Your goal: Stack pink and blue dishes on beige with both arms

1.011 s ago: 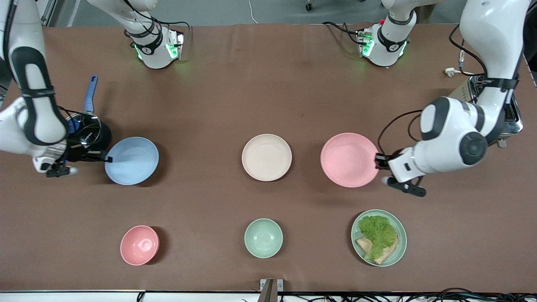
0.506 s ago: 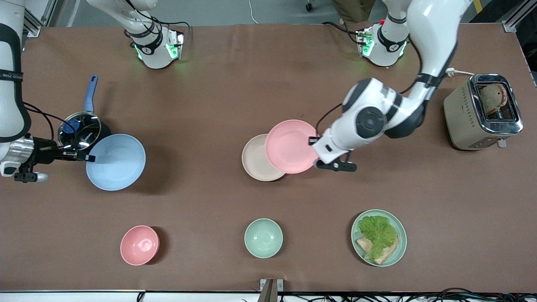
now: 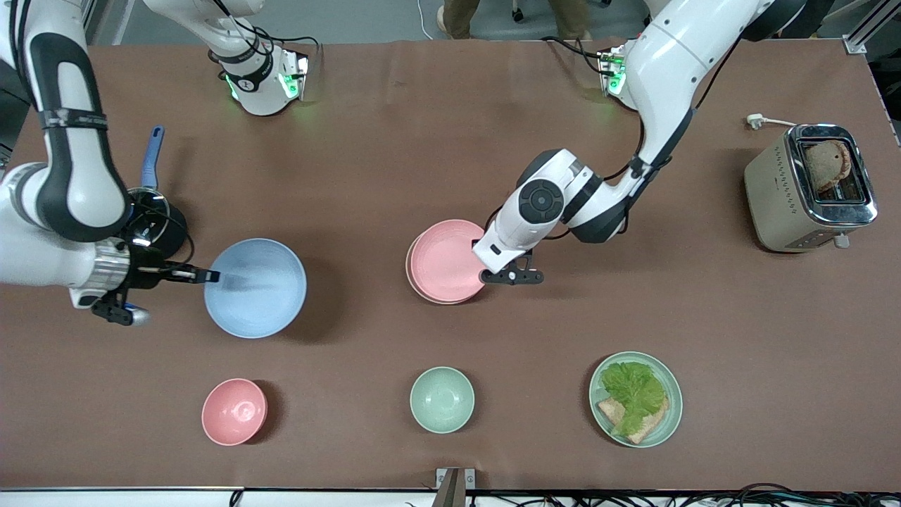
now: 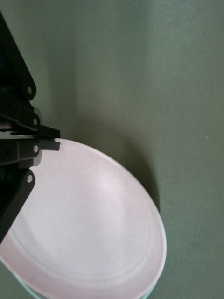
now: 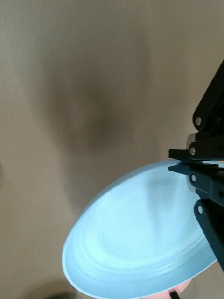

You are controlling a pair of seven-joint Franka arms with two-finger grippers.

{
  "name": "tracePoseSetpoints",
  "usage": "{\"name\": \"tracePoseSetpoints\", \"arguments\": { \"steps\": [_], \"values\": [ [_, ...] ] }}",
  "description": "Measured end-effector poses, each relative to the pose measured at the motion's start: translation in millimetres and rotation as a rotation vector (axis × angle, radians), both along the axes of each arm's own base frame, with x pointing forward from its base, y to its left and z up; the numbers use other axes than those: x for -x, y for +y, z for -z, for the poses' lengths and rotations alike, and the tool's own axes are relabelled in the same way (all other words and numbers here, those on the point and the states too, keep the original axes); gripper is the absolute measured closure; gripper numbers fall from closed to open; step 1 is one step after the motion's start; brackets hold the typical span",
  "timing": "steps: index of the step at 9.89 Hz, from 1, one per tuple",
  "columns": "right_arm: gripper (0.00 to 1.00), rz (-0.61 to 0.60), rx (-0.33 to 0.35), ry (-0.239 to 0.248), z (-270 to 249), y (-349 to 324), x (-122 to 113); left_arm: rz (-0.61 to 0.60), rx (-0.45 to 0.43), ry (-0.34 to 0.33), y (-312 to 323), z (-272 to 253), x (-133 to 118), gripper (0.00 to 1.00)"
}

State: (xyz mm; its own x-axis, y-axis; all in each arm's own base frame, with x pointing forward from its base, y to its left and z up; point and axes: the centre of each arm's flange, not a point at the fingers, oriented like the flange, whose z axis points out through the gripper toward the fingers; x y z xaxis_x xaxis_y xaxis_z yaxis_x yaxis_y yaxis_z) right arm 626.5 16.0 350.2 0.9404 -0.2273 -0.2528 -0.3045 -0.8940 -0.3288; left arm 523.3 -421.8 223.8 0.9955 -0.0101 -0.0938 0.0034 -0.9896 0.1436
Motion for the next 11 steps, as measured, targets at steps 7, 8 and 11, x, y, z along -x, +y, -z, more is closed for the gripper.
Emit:
{"name": "tracePoseSetpoints", "arguments": {
  "steps": [7, 8, 11],
  "values": [
    [0.96, 0.041, 0.041, 0.012, -13, 246, 56, -0.168, -0.057, -0.186, 124, -220, -93, 0.16],
    [0.96, 0.050, 0.022, -0.020, -5, 278, 74, -0.170, -0.095, -0.193, 159, -270, -99, 0.01],
    [0.96, 0.077, -0.011, -0.082, 39, 329, 120, -0.018, -0.166, -0.231, 237, -370, -90, 0.00]
  ]
}}
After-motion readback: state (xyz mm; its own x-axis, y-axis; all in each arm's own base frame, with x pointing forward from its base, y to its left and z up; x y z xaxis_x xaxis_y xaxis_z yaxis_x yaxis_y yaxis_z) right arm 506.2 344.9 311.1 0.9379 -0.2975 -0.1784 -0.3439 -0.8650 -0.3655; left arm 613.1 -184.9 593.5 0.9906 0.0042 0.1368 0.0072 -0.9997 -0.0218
